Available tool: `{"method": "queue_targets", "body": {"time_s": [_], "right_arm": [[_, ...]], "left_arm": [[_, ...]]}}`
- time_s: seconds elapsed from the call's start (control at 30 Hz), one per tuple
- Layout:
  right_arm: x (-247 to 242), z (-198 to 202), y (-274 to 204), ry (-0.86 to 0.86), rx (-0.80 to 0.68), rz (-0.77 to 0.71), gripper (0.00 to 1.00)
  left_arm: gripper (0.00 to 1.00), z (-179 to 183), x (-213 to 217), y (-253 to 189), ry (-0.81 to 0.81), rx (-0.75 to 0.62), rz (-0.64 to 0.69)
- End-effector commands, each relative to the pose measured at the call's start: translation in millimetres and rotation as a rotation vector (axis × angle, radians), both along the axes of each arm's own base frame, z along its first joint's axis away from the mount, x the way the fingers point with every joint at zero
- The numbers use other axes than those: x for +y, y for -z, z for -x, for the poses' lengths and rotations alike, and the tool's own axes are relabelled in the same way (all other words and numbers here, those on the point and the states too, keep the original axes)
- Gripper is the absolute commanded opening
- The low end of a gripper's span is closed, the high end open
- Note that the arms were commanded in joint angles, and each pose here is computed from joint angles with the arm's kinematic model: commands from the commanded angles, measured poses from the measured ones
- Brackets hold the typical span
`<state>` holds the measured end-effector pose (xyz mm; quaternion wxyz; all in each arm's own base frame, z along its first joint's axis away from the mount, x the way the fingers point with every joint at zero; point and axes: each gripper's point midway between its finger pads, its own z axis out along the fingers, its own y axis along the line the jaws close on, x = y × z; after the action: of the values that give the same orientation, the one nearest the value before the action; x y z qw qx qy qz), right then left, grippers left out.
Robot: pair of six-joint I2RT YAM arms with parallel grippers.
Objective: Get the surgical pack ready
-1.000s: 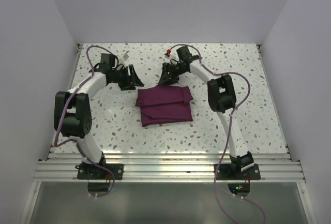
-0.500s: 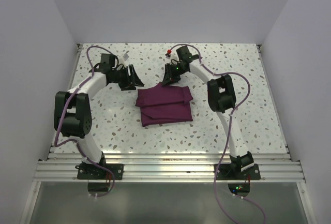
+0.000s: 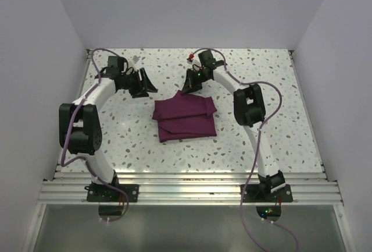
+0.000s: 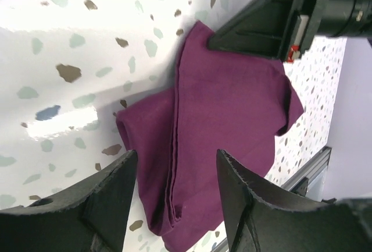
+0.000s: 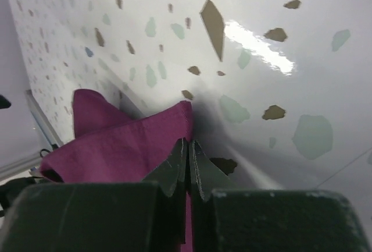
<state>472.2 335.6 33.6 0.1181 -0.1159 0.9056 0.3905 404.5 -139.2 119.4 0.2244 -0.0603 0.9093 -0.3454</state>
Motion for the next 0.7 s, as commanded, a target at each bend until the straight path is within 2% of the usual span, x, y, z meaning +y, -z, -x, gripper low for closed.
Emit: {"method": "queue_targets", "body": {"time_s": [0.0,0.13,0.17,0.2,0.27,0.33,0.37,0.43,0.53,0.67], "right_arm": [[14.7,3.0,-99.3,-0.002,-0.092,-0.148,0.0],[4.8,41.1,-113.1,-0.042,-0.063,-0.137,0.0],[-0.4,56.0,-100.8,-0.053,-0.023,-0.114,0.0],[-2.6,66.7,-117.6,-0.076,-0.055,-0.124,0.0],[-8.0,98.1,-105.7,-0.103,0.006,-0.102,0.0],[-9.4,125.7,-118.9,-0.143,-0.011,-0.102,0.0],[-15.4,145.6,-101.9,-0.15,0.041,-0.076,0.0],[-14.2,175.5,-106.6,-0.194,0.041,-0.071,0.0],[-26.1,229.7,-78.2,-0.247,0.135,-0.01,0.0],[-37.1,270.2,-66.9,-0.273,0.18,0.009,0.0]], "left_arm": [[0.6,-17.8,18.2,-19.7,-0.074,-0.02,0.009],[0.59,-19.6,22.6,-23.3,-0.087,-0.02,0.015],[0.59,-19.4,23.3,-25.0,-0.092,-0.021,0.016],[0.59,-19.4,24.2,-25.3,-0.094,-0.021,0.015],[0.59,-19.1,25.1,-27.1,-0.097,-0.026,0.014],[0.59,-17.5,25.2,-26.3,-0.099,-0.02,0.013],[0.59,-17.5,25.4,-26.1,-0.101,-0.021,0.013],[0.59,-15.3,25.6,-23.6,-0.103,-0.014,0.012],[0.59,-13.0,25.1,-19.5,-0.102,-0.001,0.014],[0.59,-12.2,24.9,-16.1,-0.1,0.01,0.014]]}}
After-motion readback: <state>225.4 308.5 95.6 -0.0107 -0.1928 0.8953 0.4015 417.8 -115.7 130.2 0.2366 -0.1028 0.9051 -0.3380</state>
